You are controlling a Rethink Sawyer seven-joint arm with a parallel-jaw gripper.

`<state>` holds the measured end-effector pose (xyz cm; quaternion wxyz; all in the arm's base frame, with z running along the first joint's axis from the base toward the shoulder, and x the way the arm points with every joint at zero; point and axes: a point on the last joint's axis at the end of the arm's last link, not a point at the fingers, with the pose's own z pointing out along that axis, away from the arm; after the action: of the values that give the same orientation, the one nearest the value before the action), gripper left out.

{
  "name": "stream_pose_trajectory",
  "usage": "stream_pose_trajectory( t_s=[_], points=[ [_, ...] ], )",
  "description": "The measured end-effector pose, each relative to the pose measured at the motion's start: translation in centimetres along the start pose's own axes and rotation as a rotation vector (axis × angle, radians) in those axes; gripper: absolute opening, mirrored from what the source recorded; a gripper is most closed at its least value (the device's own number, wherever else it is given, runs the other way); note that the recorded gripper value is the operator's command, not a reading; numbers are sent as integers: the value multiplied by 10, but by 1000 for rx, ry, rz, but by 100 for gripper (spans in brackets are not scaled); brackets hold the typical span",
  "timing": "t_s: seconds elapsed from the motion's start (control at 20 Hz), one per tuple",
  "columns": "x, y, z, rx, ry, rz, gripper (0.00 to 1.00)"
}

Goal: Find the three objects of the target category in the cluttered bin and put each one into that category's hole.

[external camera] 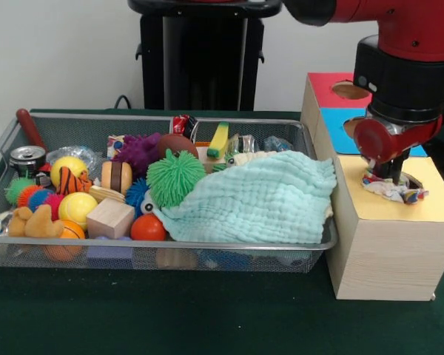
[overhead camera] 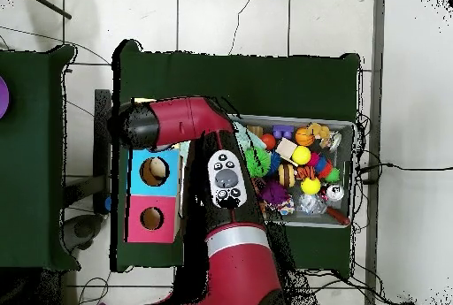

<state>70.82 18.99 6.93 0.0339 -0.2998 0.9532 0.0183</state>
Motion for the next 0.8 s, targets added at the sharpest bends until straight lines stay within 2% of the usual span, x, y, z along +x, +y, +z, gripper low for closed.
stream_pose_trajectory(
  t_s=[0.2, 0.5, 0.55, 0.8],
  points=[
    [0, -2, 5, -24, -7, 12, 0],
    [-1, 0, 6, -29, -8, 11, 0],
    [-1, 0, 7, -30, -7, 10, 100],
    [-4, 7, 9, -41, -10, 3, 100]
  ],
)
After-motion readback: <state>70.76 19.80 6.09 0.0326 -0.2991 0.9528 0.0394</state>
